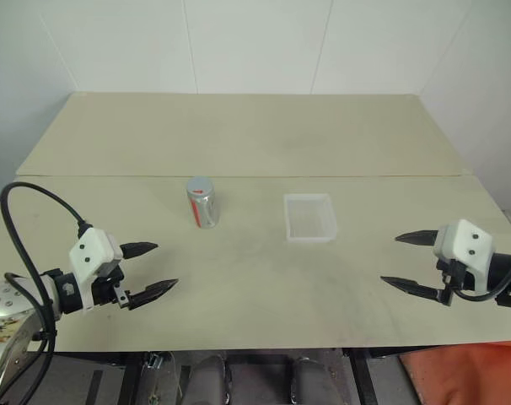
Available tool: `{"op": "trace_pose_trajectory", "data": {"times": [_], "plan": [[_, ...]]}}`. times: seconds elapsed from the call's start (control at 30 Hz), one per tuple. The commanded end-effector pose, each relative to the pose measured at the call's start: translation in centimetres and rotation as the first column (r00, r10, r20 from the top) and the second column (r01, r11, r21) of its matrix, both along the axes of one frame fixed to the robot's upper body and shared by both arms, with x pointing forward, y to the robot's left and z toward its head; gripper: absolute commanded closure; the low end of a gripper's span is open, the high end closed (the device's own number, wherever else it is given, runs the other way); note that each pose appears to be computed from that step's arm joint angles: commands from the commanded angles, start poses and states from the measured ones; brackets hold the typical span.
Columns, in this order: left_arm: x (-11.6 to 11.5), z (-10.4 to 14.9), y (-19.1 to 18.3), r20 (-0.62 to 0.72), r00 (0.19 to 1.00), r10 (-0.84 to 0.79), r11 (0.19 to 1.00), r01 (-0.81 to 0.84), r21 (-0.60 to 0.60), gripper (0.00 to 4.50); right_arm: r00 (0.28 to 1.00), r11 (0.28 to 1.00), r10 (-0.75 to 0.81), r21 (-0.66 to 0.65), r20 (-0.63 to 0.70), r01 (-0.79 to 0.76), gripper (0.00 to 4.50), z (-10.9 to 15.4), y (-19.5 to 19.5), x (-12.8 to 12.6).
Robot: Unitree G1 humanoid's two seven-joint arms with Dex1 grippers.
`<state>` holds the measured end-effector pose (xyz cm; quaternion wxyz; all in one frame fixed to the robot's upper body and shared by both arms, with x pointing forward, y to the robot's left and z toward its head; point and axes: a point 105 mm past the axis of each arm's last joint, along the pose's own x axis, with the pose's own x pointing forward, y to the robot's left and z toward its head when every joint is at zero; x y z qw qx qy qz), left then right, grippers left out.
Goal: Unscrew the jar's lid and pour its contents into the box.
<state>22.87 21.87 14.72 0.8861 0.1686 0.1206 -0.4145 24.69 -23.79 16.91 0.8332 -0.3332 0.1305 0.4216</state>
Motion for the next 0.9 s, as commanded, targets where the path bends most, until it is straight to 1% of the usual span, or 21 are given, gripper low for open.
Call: {"op": "trace_pose_trajectory", "data": {"times": [0.03,0.3,0.37,0.43,0.47,0.53,0.6,0.7,0.83,0.9], "plan": [[-0.3,0.8,0.0,0.048,0.999,0.007,1.000,-0.008,0.010,0.06,0.998,1.000,0.029,0.003,0.052,-0.029,0.00,1.1,0.4,0.5],[-0.5,0.7,0.6,0.060,0.997,0.044,0.999,-0.044,0.009,0.06,0.996,0.999,0.051,0.002,0.070,-0.051,0.00,1.4,0.6,1.6],[-0.5,0.4,0.7,0.061,0.997,0.050,0.998,-0.052,0.028,0.06,0.995,0.998,0.061,0.002,0.075,-0.061,0.00,1.5,0.7,1.8],[0.2,-0.1,1.1,0.105,0.989,0.108,0.993,-0.113,0.040,0.06,0.994,0.997,0.060,0.038,0.092,-0.064,0.00,1.6,1.3,2.3],[0.7,-0.4,1.2,0.137,0.979,0.150,0.988,-0.155,0.028,0.06,0.993,0.997,0.059,0.053,0.098,-0.064,0.00,1.6,1.6,2.6],[1.7,-1.0,1.4,0.190,0.952,0.241,0.970,-0.237,-0.044,0.06,0.993,0.995,0.071,0.064,0.092,-0.077,0.00,1.3,2.3,2.7],[2.1,-1.6,1.3,0.258,0.921,0.291,0.957,-0.276,-0.093,0.06,0.993,0.994,0.088,0.063,0.077,-0.093,0.00,0.7,2.8,2.6],[2.7,-1.8,0.7,0.302,0.876,0.376,0.920,-0.316,-0.231,0.06,0.991,0.990,0.114,0.072,0.066,-0.119,0.00,0.3,3.9,2.4],[3.3,-2.4,0.1,0.354,0.848,0.395,0.914,-0.322,-0.249,0.06,0.990,0.989,0.121,0.078,0.068,-0.127,0.00,0.2,4.6,2.6],[4.1,-2.3,-0.4,0.386,0.827,0.409,0.906,-0.316,-0.283,0.06,0.989,0.987,0.132,0.083,0.071,-0.137,0.00,0.1,5.1,2.6]]}}
